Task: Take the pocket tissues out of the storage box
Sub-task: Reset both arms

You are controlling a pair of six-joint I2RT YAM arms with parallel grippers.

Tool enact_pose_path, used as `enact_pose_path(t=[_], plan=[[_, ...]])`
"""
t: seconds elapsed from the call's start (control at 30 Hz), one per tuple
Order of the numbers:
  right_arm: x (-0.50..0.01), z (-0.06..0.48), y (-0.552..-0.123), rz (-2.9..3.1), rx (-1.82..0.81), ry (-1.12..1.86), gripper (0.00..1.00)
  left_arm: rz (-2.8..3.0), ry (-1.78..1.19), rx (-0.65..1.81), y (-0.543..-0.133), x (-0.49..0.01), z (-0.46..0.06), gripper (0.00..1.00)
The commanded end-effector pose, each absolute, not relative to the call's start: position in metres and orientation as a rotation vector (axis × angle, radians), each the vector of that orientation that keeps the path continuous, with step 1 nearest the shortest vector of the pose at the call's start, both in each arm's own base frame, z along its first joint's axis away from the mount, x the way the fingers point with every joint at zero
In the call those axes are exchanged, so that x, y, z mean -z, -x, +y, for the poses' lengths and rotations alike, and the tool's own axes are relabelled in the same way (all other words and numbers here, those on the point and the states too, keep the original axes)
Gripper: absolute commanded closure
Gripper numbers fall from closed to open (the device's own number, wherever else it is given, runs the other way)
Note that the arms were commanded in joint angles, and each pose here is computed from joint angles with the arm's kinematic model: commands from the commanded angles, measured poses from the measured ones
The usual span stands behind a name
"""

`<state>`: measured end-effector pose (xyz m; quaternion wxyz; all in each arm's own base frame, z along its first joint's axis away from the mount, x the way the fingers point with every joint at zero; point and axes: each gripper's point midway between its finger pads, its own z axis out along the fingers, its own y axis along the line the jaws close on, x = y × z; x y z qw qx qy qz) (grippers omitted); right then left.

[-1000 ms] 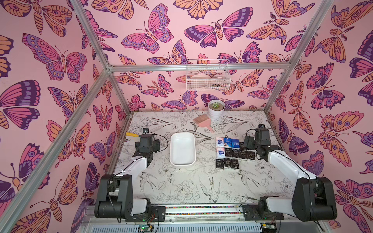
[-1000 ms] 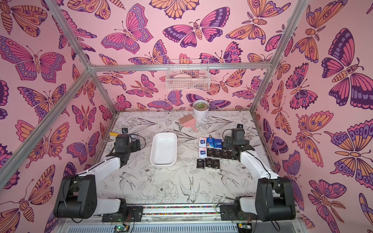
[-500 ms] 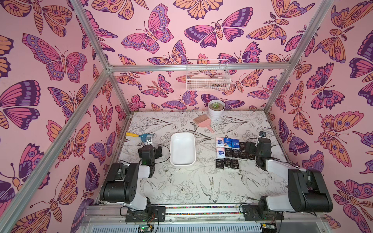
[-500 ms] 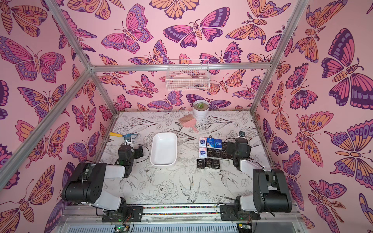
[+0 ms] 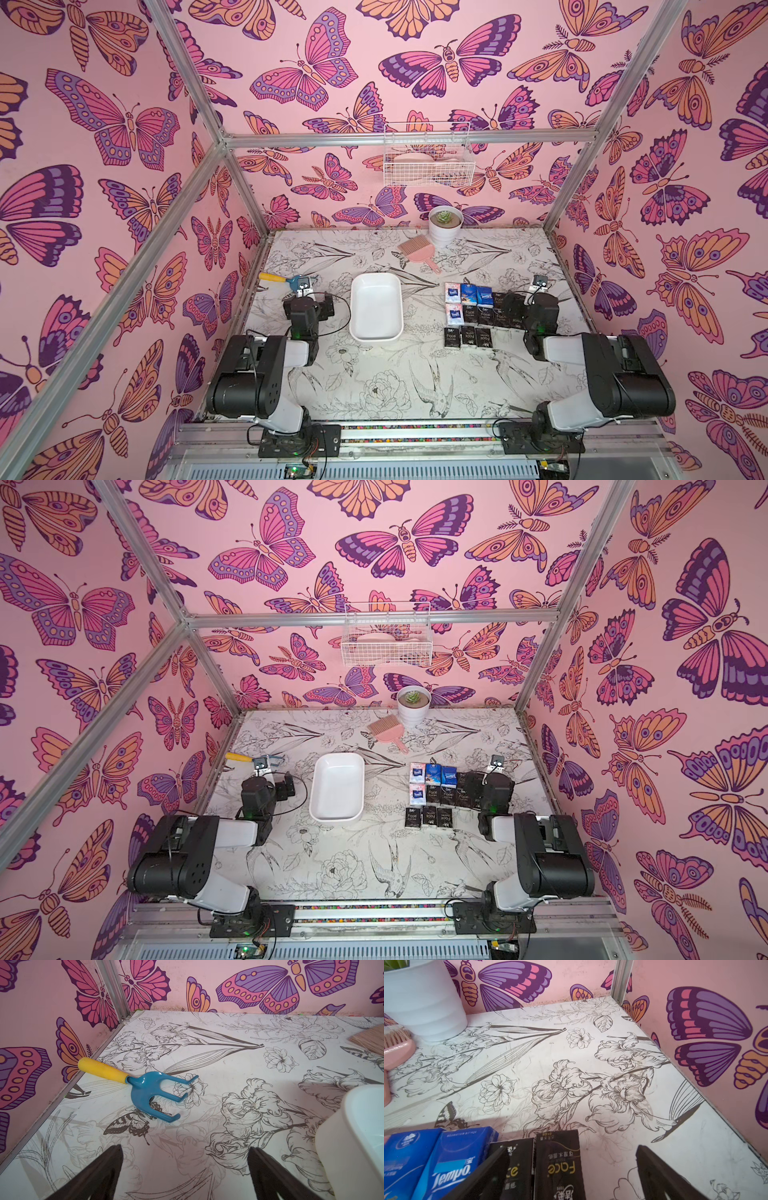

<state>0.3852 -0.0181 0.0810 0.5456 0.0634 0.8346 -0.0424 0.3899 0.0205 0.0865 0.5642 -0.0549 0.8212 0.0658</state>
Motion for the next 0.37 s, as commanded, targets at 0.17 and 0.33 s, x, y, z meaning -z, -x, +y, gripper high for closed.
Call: enact_pose_path(t=[0.17, 0.33], plan=[[-0.0958, -0.0211, -0.3916, 1.929, 0.106, -0.162, 0.01, 1.917, 0.123, -0.156, -0.3910, -0.0899, 0.0215, 0.00], [-0.0959, -0.0214, -0.3912, 1.929, 0.107, -0.163, 0.01, 1.916, 0.123, -0.156, -0.3910, -0.0901, 0.0215, 0.00]])
